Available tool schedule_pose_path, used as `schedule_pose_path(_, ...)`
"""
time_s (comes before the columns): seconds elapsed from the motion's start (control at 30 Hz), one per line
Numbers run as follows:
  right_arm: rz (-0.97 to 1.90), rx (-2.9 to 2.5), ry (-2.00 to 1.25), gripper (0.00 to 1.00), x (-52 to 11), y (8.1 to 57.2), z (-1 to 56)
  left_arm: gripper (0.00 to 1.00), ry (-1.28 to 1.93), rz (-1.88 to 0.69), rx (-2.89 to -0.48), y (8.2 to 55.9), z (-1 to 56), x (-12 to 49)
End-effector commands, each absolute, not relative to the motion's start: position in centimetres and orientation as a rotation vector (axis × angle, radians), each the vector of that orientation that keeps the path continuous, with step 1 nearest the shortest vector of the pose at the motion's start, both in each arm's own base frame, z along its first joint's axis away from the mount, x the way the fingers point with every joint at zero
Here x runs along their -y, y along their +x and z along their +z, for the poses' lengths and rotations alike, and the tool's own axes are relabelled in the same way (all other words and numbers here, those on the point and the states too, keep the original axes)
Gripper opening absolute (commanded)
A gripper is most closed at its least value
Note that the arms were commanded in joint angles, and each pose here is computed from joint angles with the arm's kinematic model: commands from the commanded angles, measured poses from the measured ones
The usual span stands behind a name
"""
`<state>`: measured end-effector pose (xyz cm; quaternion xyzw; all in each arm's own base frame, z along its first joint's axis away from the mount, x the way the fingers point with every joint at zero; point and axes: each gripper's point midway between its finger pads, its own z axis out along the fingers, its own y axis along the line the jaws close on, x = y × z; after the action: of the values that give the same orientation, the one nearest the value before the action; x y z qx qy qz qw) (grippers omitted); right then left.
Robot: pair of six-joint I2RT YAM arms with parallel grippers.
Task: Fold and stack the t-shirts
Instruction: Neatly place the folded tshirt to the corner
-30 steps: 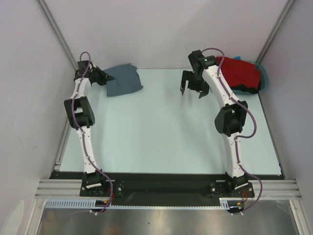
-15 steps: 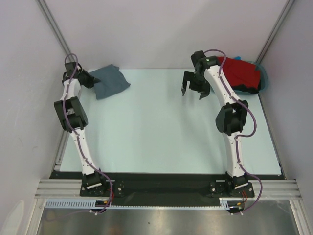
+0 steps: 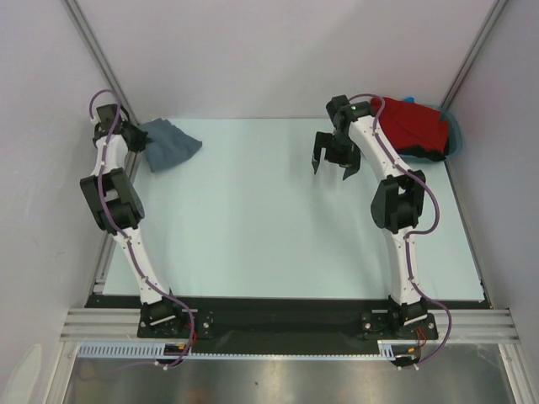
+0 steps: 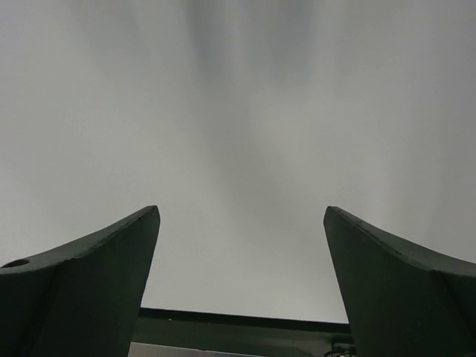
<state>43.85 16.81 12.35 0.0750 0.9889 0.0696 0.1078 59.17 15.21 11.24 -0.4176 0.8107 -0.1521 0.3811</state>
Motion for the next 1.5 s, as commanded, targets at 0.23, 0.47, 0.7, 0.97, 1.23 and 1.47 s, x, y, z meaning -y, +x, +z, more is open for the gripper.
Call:
schedule_pose_path(0.23, 0.226, -2.888, 0.23, 1.0, -16.7, 42.4, 15.1, 0.0, -1.145, -0.556, -1.986, 61.1, 13.0, -14.6)
schedule_pose_path(0.47, 0.242, -2.878, 0.251, 1.0, -16.7, 42.9, 15.2, 0.0, -1.31, -0.435, -1.998, 58.7, 10.8, -14.2)
schedule_pose_path(0.7, 0.253, -2.87, 0.274, 1.0, -16.9, 43.2, 15.3, 0.01, -1.489, -0.322, -1.917, 55.9, 9.9, -12.2)
schedule_pose_path(0.97, 0.229, -2.871, 0.26, 1.0, -16.4, 42.8, 15.5, 0.0, -1.513, -0.285, -1.775, 57.1, 11.9, -10.2)
schedule_pose_path(1.23, 0.212, -2.859, 0.299, 1.0, -14.2, 43.4, 15.8, 0.0, -1.54, -0.247, -1.71, 59.5, 12.8, -12.4)
schedule_pose_path(1.47, 0.205, -2.872, 0.307, 1.0, -13.2, 44.0, 15.6, 0.0, -1.573, -0.217, -1.704, 59.6, 11.1, -13.6)
